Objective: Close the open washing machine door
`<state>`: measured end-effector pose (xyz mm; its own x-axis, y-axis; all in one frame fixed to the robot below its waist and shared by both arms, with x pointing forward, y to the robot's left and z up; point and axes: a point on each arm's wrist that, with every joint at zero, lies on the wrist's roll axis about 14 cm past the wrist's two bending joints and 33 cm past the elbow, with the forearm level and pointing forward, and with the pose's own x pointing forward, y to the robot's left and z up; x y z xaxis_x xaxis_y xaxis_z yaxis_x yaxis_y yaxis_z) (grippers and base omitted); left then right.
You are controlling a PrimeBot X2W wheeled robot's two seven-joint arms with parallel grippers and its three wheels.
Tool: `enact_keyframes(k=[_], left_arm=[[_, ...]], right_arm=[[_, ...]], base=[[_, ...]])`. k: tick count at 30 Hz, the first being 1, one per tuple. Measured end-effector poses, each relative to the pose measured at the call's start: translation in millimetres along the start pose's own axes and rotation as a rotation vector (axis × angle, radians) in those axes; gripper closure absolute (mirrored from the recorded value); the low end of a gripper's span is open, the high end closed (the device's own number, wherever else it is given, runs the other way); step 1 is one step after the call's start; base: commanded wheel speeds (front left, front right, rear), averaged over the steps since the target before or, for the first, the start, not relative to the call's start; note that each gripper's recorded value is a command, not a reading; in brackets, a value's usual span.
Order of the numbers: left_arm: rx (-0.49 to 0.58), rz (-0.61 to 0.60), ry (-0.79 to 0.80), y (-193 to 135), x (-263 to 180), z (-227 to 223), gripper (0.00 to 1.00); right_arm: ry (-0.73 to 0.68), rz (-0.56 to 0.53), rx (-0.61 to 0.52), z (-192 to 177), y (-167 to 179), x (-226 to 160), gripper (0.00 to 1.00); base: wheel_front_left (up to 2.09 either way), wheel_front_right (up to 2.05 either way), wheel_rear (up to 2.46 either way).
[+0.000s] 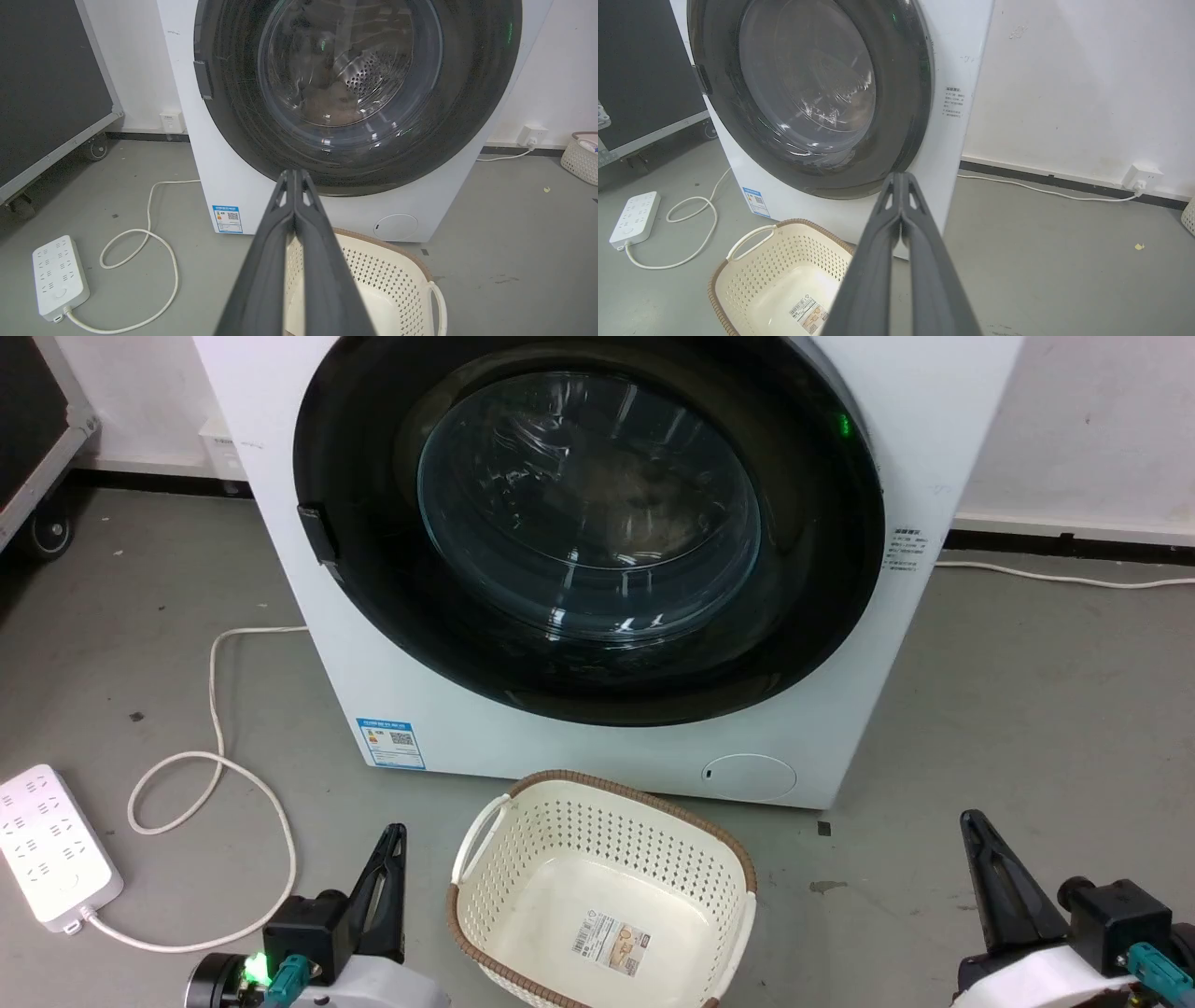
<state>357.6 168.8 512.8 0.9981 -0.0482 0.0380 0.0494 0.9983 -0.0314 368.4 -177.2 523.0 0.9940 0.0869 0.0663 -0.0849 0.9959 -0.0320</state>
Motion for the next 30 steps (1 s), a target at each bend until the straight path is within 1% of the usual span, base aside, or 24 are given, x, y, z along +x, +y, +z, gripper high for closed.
enact_keyframes(k=[30], left_arm=[[0.032, 0.015, 0.023, 2.9, 5.4, 3.8, 1.00]], right_arm=[[0.038, 0.019, -0.007, -0.9, 6.5, 0.7, 1.00]], base=[[0.00, 0.00, 0.00]])
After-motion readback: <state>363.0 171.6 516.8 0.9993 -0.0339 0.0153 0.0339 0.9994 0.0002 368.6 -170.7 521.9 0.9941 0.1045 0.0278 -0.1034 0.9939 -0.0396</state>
